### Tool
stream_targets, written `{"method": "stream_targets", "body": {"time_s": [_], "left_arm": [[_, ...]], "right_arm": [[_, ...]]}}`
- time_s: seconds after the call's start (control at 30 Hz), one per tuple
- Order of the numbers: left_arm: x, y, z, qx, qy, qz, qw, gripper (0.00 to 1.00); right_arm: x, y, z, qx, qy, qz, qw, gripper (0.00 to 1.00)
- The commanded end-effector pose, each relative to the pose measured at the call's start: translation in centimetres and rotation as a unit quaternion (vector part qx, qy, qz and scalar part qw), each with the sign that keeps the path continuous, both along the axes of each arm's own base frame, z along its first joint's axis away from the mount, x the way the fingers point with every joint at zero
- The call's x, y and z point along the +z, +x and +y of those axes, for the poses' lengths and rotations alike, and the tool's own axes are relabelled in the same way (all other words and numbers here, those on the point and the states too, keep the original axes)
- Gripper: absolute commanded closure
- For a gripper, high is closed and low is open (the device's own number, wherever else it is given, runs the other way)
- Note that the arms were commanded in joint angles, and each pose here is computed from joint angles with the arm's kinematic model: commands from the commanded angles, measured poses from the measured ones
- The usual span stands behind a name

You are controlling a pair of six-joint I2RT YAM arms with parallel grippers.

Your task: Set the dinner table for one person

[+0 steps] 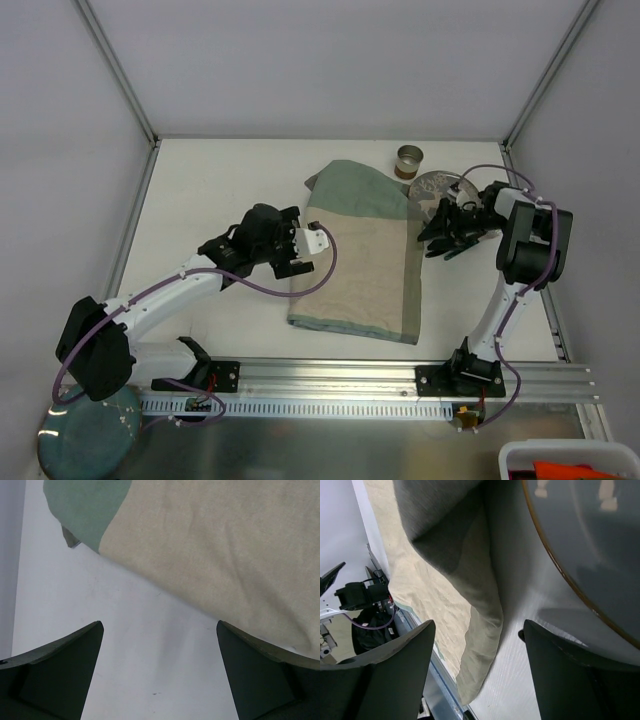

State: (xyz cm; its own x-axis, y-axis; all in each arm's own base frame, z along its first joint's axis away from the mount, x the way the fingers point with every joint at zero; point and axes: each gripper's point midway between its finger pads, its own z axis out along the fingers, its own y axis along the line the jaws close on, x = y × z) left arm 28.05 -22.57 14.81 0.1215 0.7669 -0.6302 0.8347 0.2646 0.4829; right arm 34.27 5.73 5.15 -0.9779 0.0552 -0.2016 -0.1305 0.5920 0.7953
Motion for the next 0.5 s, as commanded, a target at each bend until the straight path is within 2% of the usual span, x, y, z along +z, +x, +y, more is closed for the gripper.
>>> {"method": "stream_targets", "body": {"time_s": [0.0, 0.37, 0.4, 0.43, 0.47], "left_arm": [[1.0, 1.2, 0.2, 0.017, -0.026, -0.017, 0.999, 0.01], [-0.1, 1.1, 0.2, 0.019, -0.03, 0.0, 0.999, 0.01], [0.0, 1.1, 0.3, 0.02, -0.031, -0.002, 0.999, 0.01], [-0.2, 0.9, 0.3, 0.02, -0.03, 0.0, 0.999, 0.01], [-0.3, 0.9, 0.4, 0.02, -0.028, 0.0, 0.999, 0.01]], "right_arm": [[0.4, 1.9, 0.2, 0.024, -0.016, -0.043, 0.999, 0.25], [0.1, 3.4, 2.5, 0.037, 0.015, -0.029, 0.999, 0.35], [-0.1, 3.4, 2.6, 0.037, 0.017, -0.026, 0.999, 0.37], [0.0, 3.5, 2.6, 0.037, 0.016, -0.027, 0.999, 0.47], [0.1, 3.6, 2.5, 0.037, 0.014, -0.029, 0.999, 0.49]]}}
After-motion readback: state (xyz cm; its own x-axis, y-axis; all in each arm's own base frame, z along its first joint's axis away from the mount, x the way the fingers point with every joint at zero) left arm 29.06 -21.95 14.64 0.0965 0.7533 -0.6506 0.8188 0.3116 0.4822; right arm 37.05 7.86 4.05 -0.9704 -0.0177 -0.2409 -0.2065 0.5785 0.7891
